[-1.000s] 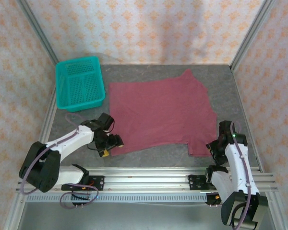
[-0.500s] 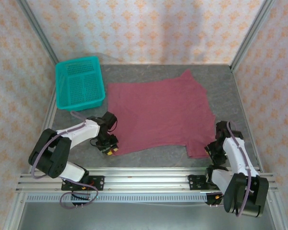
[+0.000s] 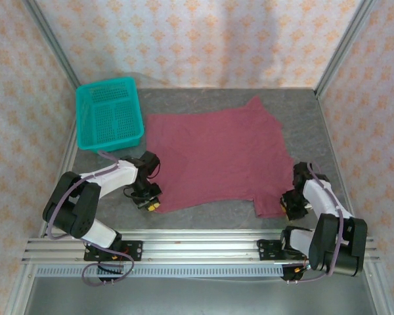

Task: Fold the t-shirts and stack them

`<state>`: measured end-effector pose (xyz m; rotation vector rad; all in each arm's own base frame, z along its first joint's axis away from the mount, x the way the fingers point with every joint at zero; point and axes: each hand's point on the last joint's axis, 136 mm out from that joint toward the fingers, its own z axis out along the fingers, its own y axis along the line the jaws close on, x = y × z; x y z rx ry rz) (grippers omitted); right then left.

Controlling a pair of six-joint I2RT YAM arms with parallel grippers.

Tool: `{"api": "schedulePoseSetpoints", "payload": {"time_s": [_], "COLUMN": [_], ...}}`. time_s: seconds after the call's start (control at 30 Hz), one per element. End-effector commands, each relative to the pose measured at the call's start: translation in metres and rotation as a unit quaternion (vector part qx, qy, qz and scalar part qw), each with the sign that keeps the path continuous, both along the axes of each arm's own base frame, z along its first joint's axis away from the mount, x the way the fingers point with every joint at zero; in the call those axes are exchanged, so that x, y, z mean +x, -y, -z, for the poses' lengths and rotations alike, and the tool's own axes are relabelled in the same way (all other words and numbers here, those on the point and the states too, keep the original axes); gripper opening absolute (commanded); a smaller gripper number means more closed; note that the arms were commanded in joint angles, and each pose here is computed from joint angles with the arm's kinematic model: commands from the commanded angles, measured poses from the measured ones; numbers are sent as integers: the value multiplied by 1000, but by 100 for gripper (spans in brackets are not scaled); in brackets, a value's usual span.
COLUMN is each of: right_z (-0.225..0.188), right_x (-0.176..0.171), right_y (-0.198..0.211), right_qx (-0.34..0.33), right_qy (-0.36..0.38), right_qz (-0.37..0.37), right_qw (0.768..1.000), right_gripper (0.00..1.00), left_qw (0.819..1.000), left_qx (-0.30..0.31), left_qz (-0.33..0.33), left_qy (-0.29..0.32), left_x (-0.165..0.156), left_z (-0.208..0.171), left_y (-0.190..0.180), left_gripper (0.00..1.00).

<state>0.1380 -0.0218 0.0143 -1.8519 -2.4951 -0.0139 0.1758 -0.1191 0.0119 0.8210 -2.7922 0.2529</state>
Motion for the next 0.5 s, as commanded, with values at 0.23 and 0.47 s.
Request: {"api": "schedulePoseSetpoints", "payload": {"time_s": [0.23, 0.47], "right_z": [-23, -36], "right_x": [21, 17], "right_y": [7, 2], "right_qx": [-18, -10], "right_qy": [57, 72], "right_qz": [-8, -6], "right_qw": [998, 997], "right_gripper": [0, 0], "left_qw": [991, 990], "left_qx": [-28, -29], "left_qz": [14, 15], "left_qy": [128, 134], "left_x": [64, 67], "left_z": [-1, -6], "left_y": [13, 13], "left_gripper": [3, 0]}}
